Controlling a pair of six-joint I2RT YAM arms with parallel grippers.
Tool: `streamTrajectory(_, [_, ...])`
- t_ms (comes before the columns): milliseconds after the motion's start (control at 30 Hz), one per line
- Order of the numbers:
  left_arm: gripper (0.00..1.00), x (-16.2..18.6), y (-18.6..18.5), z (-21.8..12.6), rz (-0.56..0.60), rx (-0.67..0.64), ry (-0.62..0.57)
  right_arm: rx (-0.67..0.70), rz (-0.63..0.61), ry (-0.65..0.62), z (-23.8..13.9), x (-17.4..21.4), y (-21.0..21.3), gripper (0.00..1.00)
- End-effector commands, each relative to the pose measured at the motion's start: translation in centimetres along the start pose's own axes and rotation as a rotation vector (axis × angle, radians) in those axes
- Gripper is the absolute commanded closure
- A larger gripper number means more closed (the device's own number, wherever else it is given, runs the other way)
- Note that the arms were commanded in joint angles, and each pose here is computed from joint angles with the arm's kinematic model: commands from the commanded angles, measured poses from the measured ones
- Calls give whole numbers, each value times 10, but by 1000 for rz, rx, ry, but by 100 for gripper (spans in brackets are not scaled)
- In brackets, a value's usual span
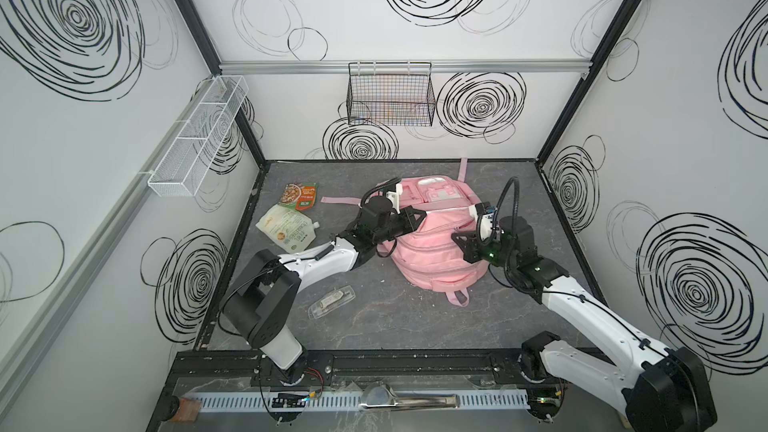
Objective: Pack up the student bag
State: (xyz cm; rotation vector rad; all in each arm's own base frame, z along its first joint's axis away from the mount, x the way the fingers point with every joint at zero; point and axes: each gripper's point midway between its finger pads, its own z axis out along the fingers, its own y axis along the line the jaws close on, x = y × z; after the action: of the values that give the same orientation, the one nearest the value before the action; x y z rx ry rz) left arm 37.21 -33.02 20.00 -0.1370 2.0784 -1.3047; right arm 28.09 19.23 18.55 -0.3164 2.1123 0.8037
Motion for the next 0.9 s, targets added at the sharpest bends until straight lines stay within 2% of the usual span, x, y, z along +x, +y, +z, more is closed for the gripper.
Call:
streamTrajectory(0, [100, -64, -53, 3, -22, 158, -257, -213, -29, 4, -3, 0, 61, 100])
streamTrajectory(167, [100, -65, -60, 16, -56, 186, -257, -240, -62, 28, 3, 10, 76, 100])
streamTrajectory(433, [100, -80, -43, -13, -86, 106, -372, -80, -46, 3, -2, 0, 29, 100])
streamTrajectory(500, [100, -83, -46, -21, -51, 112, -380, -57, -43, -17, -8, -7, 18, 100])
streamTrajectory(567, [100, -87, -57, -26, 44, 129, -372, -53, -42, -33, -14, -14, 12, 100])
streamTrajectory(633, [100, -88, -76, -26, 234, 152, -329, -55, -53, -41, -18, -18, 9, 100])
streamTrajectory(767, [98, -72, -76, -4, 556, 89, -103, -68, -87, -39, -20, -18, 11, 100])
streamTrajectory(800, [91, -68, -72, -2, 639, 100, -52, -69, -95, -41, -21, -19, 12, 100])
streamTrajectory(833, [78, -61, -69, 0, 726, 128, 0, -63, -100, -49, -22, -22, 11, 100])
streamTrajectory(867, [74, -50, -67, 1, 821, 159, 55, -61, -102, -53, -22, -23, 11, 100])
